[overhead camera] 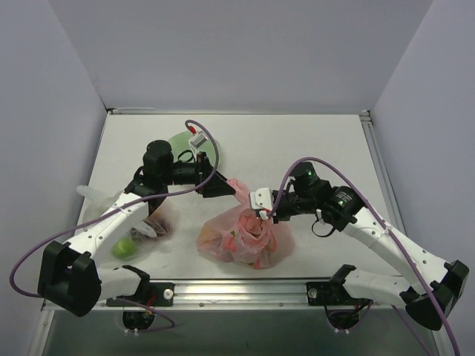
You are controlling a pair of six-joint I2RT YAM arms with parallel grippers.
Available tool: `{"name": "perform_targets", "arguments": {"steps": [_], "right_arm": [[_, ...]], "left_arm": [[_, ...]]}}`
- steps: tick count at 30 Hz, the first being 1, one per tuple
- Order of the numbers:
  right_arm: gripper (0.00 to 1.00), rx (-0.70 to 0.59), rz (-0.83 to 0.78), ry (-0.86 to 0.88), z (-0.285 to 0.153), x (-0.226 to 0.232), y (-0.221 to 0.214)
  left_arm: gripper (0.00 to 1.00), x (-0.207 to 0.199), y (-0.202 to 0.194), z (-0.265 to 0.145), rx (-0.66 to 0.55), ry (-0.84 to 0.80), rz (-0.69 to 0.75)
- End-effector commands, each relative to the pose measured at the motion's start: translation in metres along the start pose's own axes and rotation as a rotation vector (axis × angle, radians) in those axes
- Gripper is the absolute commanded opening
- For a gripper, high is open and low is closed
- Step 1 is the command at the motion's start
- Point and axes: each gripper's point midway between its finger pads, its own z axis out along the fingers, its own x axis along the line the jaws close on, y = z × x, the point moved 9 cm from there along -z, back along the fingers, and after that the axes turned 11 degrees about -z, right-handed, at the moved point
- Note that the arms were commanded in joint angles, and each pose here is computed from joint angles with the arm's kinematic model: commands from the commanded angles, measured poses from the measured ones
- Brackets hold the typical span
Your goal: Place the fake fruits into the plastic bag and tie a complex knot
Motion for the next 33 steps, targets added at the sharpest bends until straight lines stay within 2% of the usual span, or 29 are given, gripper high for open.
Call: {"name": "perform_targets", "arguments": {"steps": [1,6,7,9,10,13,14,16,17,18,21,23,24,25,26,28,29,31,32,33], "right_arm": [[0.00,-0.046,-0.028,0.000,-0.003,0.002,0.007],[0.00,-0.074,-0.053,0.011,-0.004,0.005,0.010],[0.00,-0.075,-0.057,0.009,-0.005,0.005,0.010],[0.00,-0.063,-0.053,0.003,-0.005,0.004,0.009],[0.00,-0.057,-0.051,0.002,-0.004,0.004,0.008],[0.00,-0.033,-0.048,-0.004,-0.003,0.004,0.005],[0.00,-0.020,-0.039,-0.009,-0.003,0.003,0.003],[0.00,0.011,0.019,-0.023,-0.001,0.002,-0.002],[0.00,0.026,0.052,-0.035,-0.002,0.000,-0.005],[0.00,0.032,0.131,-0.041,-0.001,-0.001,-0.006],[0.00,0.032,0.305,-0.071,-0.004,-0.007,-0.011],[0.00,-0.022,0.517,-0.074,-0.007,-0.010,-0.005],[0.00,-0.036,0.607,-0.095,-0.009,-0.016,-0.009],[0.00,-0.066,0.786,-0.097,-0.010,-0.017,-0.004],[0.00,-0.105,0.866,-0.077,-0.010,-0.019,-0.001],[0.00,-0.170,1.011,-0.092,-0.008,-0.026,0.001],[0.00,-0.187,1.153,-0.081,-0.004,-0.023,0.002],[0.00,-0.253,1.215,-0.103,-0.003,-0.029,0.005],[0.00,-0.279,1.304,-0.103,0.001,-0.028,0.004],[0.00,-0.290,1.334,-0.115,0.001,-0.027,0.003]], "left_arm": [[0.85,-0.015,0.006,0.003,-0.007,-0.077,0.098],[0.92,-0.008,0.003,0.008,0.001,-0.067,0.101],[0.92,-0.007,0.003,0.009,0.004,-0.067,0.101],[0.85,-0.007,0.002,0.010,0.038,-0.090,0.087],[0.75,-0.007,0.002,0.011,0.049,-0.101,0.082],[0.53,-0.009,0.001,0.009,0.073,-0.128,0.072],[0.37,-0.012,0.001,0.007,0.068,-0.136,0.086],[0.18,-0.017,0.005,0.002,0.062,-0.146,0.103],[0.03,-0.022,0.008,-0.002,0.050,-0.150,0.122],[0.00,-0.024,0.011,-0.005,0.034,-0.148,0.143],[0.00,-0.036,0.027,-0.018,-0.025,-0.142,0.260],[0.00,-0.052,0.041,-0.022,-0.052,-0.116,0.363],[0.00,-0.048,0.038,-0.022,-0.020,-0.072,0.432],[0.00,-0.049,0.036,-0.023,-0.007,-0.039,0.463],[0.00,-0.054,0.039,-0.023,-0.008,-0.018,0.511],[0.00,-0.049,0.032,-0.022,0.034,0.032,0.540],[0.00,-0.048,0.029,-0.022,0.050,0.026,0.543],[0.00,-0.046,0.019,-0.018,0.083,0.057,0.577],[0.00,-0.047,0.009,-0.019,0.106,0.061,0.588],[0.00,-0.049,0.000,-0.015,0.135,0.031,0.651]]}}
